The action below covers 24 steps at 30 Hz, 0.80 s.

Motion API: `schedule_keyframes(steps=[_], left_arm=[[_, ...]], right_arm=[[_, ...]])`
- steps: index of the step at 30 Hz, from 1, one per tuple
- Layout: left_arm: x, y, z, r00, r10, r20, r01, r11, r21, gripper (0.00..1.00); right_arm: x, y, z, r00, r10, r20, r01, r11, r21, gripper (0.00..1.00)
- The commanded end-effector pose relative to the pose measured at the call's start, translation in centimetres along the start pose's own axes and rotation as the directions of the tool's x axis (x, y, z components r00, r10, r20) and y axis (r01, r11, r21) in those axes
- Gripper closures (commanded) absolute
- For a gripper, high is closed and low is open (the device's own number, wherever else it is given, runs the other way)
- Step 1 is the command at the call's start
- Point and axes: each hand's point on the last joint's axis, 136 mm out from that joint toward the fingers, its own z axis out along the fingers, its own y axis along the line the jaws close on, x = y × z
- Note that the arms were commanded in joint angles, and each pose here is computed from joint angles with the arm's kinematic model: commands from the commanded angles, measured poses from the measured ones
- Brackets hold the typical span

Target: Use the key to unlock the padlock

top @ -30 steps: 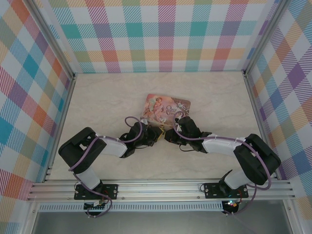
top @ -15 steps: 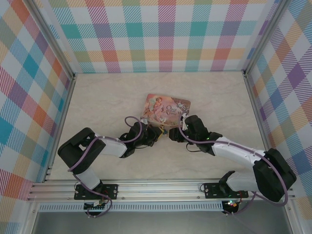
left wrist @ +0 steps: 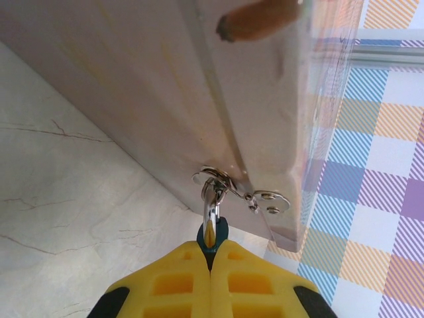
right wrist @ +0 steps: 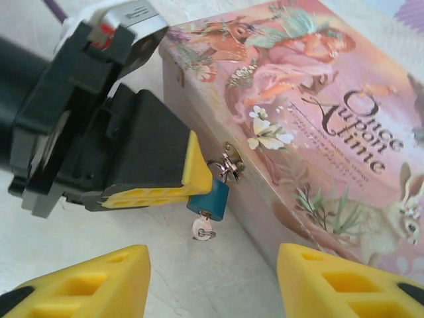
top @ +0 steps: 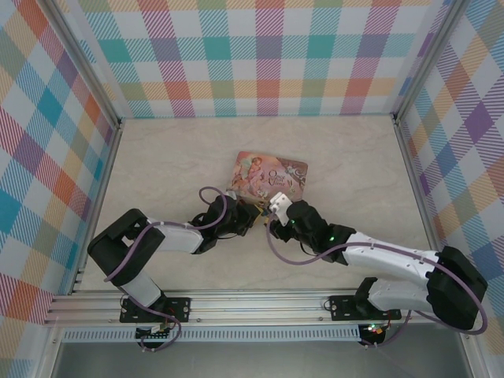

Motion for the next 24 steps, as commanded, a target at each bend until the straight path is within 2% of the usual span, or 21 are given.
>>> schedule_keyframes(steps=[1, 7, 12, 16, 24], left_arm=[[-0.4, -3.8, -0.7, 1.0, -0.016, -0.006, 0.017, 0.995, 0.095, 1.0], [-0.6, -4.2, -1.0, 1.0, -0.024, -0.009, 0.025, 0.995, 0.1, 1.0], [-0.6, -4.3, -0.9, 0.999, -0.033, -0.017, 0.034, 0.994, 0.105, 1.0], [-0.6, -4.3, -0.9, 0.999, -0.032, -0.02, 0.033, 0.994, 0.104, 1.0], [-0.6, -4.2, -0.9, 0.999, -0.034, -0.022, 0.036, 0.994, 0.103, 1.0]], right_arm=[[-0.1, -1.1, 0.8, 0.976, -0.217, -0.031, 0.219, 0.966, 0.134, 0.44], [1.0, -0.7, 2.4, 0.937, -0.338, -0.083, 0.347, 0.928, 0.139, 0.32], [1.5, -0.3, 3.6, 0.915, -0.391, -0.097, 0.401, 0.907, 0.132, 0.31], [1.7, -0.3, 4.4, 0.905, -0.412, -0.105, 0.423, 0.895, 0.139, 0.33], [1.2, 0.0, 5.5, 0.909, -0.405, -0.096, 0.415, 0.898, 0.144, 0.44]])
